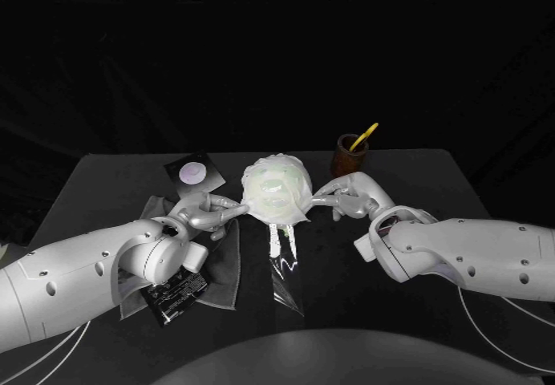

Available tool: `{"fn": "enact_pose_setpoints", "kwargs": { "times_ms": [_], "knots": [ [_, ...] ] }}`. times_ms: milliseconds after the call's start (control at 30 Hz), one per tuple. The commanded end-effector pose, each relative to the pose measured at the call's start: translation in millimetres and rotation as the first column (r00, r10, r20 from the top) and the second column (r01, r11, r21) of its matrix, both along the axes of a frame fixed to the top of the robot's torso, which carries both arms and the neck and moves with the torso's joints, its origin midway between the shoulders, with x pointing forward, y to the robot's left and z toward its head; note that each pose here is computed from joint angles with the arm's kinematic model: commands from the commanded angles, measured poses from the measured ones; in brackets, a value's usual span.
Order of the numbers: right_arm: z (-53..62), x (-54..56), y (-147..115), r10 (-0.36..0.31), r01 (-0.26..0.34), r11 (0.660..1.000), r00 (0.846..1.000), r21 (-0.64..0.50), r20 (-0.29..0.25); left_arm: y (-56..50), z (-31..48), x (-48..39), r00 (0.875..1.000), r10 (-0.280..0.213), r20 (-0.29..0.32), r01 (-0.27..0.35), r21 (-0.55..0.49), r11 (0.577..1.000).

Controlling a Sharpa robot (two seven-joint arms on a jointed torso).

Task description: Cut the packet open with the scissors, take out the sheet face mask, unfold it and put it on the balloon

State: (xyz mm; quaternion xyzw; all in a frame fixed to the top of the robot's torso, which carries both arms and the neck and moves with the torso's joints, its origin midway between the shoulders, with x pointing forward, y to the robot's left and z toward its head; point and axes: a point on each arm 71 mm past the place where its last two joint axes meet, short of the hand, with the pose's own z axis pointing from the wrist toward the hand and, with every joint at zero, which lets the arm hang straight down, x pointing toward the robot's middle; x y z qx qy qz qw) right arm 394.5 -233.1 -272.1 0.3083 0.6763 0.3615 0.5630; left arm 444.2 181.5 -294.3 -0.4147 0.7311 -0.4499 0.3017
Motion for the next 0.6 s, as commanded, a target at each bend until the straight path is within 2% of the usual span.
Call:
{"fn": "enact_pose_setpoints", "kwargs": {
  "times_ms": [33, 600],
  "knots": [
    [0.9, -0.6, -0.1, 0.01, -0.01, 1.0, 1.0, -0.019, 0.01, 0.8, 0.2, 0.6, 1.0, -0.001, 0.018, 0.0, 0.005, 1.0],
    [0.9, 0.0, -4.9, 0.0, 0.001, 0.999, 1.0, -0.051, 0.015, 8.6, -0.6, 6.4, 0.997, -0.004, 0.082, -0.002, 0.07, 0.998]
  ]
}}
